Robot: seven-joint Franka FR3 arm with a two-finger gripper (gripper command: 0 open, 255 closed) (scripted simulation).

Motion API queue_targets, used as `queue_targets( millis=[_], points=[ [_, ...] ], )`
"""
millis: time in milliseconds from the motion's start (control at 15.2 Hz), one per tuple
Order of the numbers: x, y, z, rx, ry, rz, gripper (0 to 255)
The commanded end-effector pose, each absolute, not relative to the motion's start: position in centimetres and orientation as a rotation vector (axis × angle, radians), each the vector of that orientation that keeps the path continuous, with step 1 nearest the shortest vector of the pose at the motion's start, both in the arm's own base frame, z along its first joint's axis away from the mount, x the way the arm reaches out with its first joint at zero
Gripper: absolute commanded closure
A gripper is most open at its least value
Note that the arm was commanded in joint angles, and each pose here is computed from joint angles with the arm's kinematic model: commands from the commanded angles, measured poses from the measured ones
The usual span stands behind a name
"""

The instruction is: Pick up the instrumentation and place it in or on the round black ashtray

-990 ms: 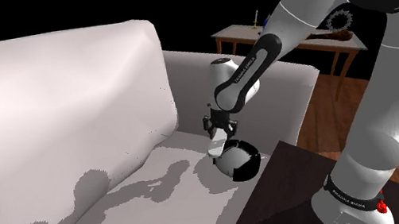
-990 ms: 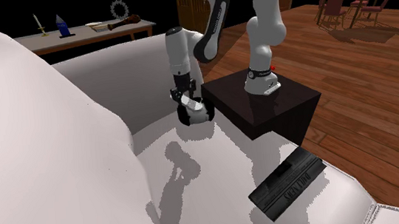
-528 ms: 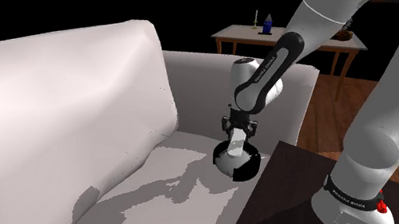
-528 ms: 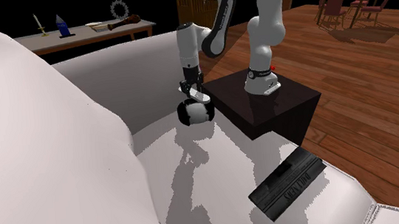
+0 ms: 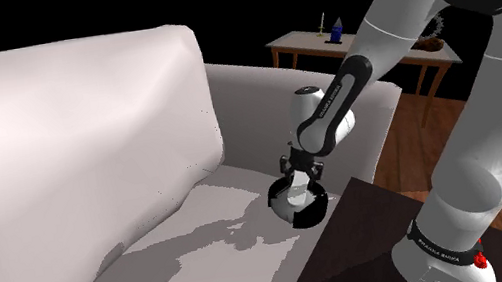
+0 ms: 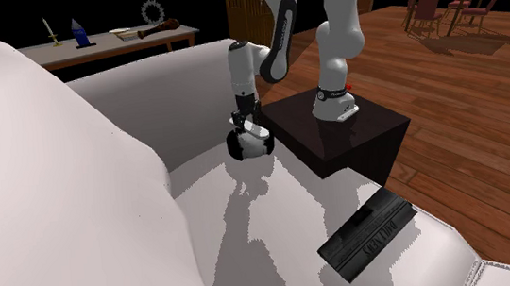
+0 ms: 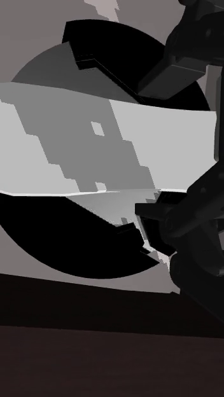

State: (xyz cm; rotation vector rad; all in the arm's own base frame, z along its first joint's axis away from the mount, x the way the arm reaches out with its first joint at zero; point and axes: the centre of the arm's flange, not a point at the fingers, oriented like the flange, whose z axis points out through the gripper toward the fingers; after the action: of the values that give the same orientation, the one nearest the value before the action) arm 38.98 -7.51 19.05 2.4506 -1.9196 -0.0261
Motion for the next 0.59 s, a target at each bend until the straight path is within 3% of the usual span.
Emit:
queue_targets(
  millis=[0, 528],
  points=[
    [39.0, -7.4, 18.0, 2.451, -1.920, -0.025, 255],
    [39.0, -7.4, 15.4, 2.451, -1.920, -0.025, 255]
  ],
)
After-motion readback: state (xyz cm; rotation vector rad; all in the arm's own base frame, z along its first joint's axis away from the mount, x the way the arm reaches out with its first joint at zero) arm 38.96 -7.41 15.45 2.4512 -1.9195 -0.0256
